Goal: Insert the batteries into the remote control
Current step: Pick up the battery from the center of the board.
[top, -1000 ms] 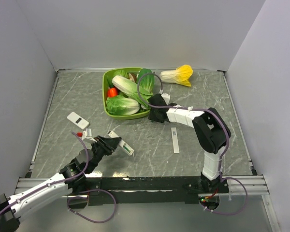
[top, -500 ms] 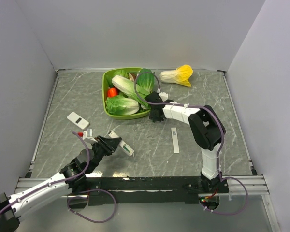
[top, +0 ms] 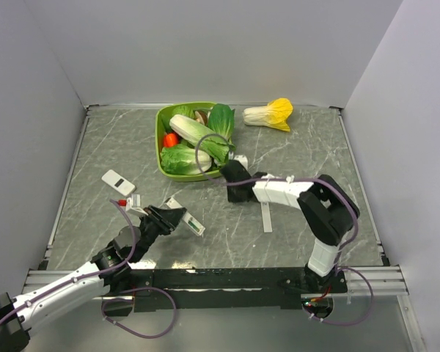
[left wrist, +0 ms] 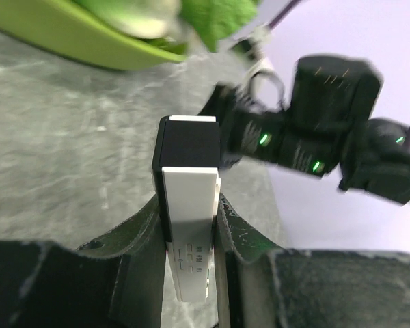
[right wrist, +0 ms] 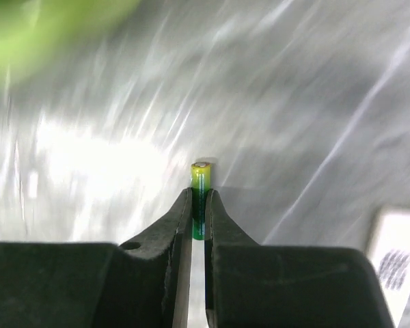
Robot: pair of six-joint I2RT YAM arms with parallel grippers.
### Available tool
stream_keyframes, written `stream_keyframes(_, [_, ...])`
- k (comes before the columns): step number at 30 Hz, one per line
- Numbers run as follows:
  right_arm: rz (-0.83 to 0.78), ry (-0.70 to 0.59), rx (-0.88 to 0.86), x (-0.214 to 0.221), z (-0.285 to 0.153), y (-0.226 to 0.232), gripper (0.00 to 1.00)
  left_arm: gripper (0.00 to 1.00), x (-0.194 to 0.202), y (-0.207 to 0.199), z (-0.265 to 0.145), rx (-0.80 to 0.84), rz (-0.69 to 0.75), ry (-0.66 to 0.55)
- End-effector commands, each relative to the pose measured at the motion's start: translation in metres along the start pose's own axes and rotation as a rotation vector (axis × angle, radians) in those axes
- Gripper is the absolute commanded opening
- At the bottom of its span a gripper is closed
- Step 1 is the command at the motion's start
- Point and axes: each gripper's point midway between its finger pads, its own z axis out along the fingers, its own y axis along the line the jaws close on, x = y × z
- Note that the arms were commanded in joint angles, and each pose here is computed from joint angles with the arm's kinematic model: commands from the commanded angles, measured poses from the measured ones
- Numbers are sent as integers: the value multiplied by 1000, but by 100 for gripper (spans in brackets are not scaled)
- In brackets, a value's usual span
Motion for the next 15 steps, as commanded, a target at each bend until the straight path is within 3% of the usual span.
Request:
stream_keyframes(1, [-258,168,-97,72,-27,10,9,1,17,6,-6,103,25,31])
stream_keyframes(8, [-350,240,-126,107,-34,13,21,1,18,2,-8,132,18,35])
stream_keyframes(15, [-398,240,-110,115,-43,17,37,1,18,7,-7,96,17,38])
